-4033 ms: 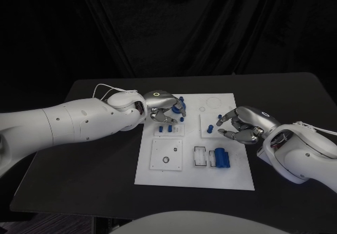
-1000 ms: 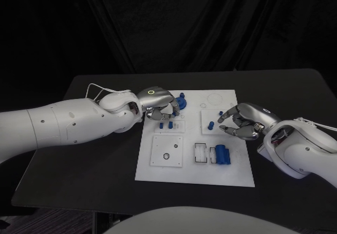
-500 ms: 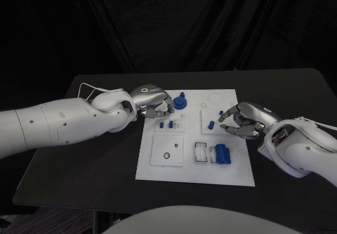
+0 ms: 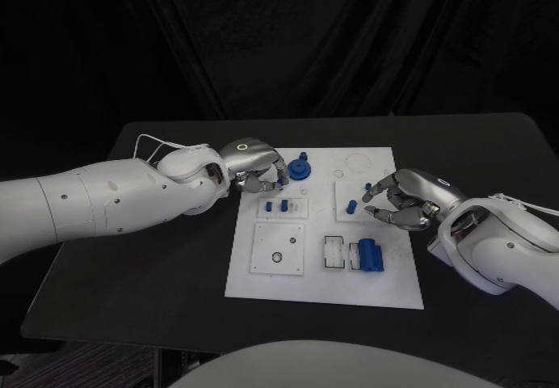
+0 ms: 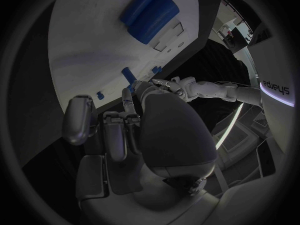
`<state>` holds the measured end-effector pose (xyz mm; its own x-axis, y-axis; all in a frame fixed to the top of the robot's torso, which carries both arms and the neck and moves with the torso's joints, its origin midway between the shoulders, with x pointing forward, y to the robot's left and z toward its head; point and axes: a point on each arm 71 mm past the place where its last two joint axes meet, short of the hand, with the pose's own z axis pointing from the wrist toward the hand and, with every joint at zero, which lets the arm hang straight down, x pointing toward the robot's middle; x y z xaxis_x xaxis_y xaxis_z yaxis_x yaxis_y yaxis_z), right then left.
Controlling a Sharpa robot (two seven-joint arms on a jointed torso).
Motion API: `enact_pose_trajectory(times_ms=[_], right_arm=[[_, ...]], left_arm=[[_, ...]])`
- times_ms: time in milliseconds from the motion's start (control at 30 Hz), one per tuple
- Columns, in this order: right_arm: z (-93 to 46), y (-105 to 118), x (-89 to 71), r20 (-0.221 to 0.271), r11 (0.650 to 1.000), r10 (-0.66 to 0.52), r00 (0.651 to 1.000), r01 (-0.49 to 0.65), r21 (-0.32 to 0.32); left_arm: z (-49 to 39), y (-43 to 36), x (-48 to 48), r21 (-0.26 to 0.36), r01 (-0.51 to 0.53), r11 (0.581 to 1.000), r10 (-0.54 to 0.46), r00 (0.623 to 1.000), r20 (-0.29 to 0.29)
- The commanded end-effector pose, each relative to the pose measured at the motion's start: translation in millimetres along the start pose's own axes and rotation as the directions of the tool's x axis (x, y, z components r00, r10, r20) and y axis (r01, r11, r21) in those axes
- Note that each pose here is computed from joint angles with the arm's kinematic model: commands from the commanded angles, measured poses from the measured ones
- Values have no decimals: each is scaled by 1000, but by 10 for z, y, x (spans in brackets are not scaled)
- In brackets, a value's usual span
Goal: Assemble the parts on the task board
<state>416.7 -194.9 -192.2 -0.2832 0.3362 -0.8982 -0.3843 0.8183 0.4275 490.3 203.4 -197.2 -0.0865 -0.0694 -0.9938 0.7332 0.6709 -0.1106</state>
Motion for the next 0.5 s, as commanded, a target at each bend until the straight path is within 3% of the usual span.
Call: enact_pose_trajectory(times_ms=[33,500], right_arm=[[1,2,2,0,1000,0,1000,0,-1],[11,9,13,-9,1000,-3,1000,3,-3]], left_arm=[[2,12,26,-6,3,1000,-3,1000,-28],[15,21,58,-12,9,1000,-10,998,-60]])
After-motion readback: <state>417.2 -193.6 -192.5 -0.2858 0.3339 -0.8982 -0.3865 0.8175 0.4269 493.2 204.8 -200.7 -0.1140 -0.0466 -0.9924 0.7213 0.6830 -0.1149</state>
